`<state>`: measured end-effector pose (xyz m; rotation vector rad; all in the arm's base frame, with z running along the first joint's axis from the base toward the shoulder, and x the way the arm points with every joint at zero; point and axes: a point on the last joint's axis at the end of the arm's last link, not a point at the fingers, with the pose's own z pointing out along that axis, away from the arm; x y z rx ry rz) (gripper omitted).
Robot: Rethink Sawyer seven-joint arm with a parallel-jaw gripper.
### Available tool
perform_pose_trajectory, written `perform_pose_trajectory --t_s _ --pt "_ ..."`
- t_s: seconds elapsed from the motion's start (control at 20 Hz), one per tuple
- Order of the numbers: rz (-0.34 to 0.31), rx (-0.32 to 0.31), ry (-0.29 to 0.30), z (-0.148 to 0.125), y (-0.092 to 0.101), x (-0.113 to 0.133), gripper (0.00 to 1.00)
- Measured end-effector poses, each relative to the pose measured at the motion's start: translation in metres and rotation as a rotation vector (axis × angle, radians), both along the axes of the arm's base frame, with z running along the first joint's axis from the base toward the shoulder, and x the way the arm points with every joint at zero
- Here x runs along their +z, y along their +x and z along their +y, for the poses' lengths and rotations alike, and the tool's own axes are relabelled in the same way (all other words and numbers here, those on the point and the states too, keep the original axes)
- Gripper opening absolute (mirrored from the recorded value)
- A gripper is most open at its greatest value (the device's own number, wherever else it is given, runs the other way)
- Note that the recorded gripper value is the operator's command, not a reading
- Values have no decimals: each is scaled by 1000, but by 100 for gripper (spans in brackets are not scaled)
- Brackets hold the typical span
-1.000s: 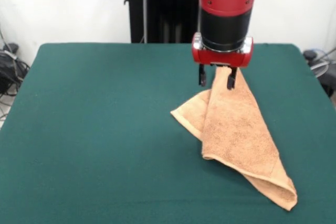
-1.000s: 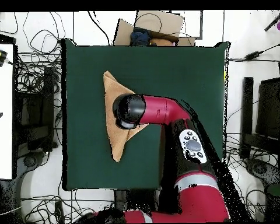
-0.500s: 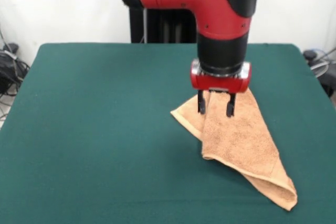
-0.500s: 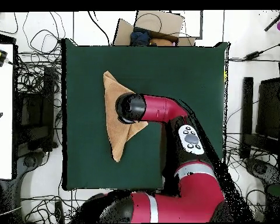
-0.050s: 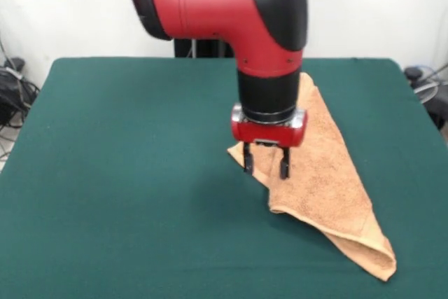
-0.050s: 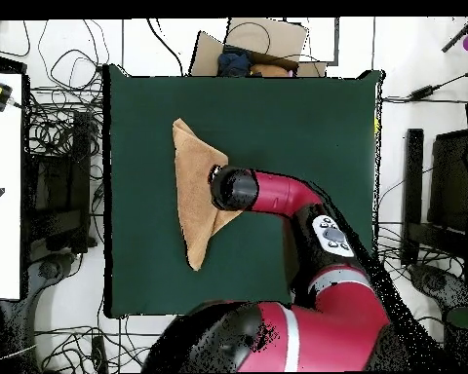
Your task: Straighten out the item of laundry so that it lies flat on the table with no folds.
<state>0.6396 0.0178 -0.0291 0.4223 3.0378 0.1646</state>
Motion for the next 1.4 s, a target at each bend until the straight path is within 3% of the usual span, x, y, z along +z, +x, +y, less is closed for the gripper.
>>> perform_pose_trajectory --t_s 0.3,0.55,0.95,1.4 --pt "43 -38 14 -21 -23 -13 100" --pt "58 -32 19 -18 -32 -20 100" --pt "61 22 13 13 -35 -17 100" --pt "39 91 3 65 -17 26 100"
